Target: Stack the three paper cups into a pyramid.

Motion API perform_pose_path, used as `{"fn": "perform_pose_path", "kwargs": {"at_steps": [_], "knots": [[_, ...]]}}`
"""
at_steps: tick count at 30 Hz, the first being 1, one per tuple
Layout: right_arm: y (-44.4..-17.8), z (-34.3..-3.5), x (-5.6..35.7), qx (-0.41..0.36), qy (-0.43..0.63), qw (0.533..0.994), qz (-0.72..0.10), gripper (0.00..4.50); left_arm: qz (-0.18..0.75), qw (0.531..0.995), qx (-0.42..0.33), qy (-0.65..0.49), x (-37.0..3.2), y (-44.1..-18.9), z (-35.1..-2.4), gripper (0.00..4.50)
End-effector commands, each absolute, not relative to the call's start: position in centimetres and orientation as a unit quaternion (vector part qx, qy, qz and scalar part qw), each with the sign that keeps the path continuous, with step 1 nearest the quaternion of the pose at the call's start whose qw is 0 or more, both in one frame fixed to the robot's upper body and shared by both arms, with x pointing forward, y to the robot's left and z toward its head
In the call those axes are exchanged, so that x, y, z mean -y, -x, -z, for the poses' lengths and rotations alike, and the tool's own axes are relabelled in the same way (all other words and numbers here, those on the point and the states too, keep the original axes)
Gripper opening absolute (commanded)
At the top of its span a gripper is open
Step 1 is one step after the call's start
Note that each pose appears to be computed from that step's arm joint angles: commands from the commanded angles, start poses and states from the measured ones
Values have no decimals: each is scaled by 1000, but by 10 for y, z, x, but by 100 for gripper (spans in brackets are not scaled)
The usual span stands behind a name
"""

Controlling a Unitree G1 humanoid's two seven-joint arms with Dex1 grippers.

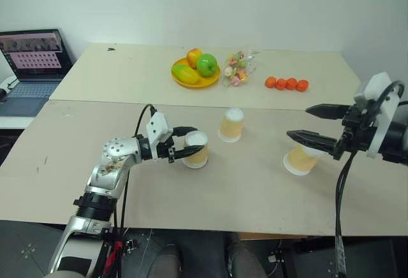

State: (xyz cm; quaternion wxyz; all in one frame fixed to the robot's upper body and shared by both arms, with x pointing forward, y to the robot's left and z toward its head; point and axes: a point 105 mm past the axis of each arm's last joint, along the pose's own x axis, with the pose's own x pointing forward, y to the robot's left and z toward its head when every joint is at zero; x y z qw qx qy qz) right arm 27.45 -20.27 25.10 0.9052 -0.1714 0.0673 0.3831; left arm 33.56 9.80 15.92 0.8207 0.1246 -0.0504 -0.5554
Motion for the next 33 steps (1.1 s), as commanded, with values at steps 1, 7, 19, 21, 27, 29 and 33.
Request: {"fn": "perform_pose_path", "kwargs": {"at_steps": [1,7,19,21,27,29,33], "knots": [[-271,-263,204,-45,186,907,-374,450,557,816,75,-137,-97,-334,-174,443],[-270,-263,205,-45,186,908,-373,450,564,811,75,-136,-94,-333,-177,443],[-274,-259,197,-41,176,906,-384,450,500,835,181,-139,-108,-351,-285,443],[-278,-258,183,-33,183,898,-399,450,468,850,161,-182,-132,-357,-288,443],[-298,-263,163,-4,173,901,-398,450,412,880,135,-193,-173,-359,-293,443],[-299,-262,160,-3,171,899,-404,450,406,884,136,-186,-175,-357,-294,443],[-305,-264,157,3,163,898,-409,450,390,895,135,-169,-177,-350,-291,443]]}}
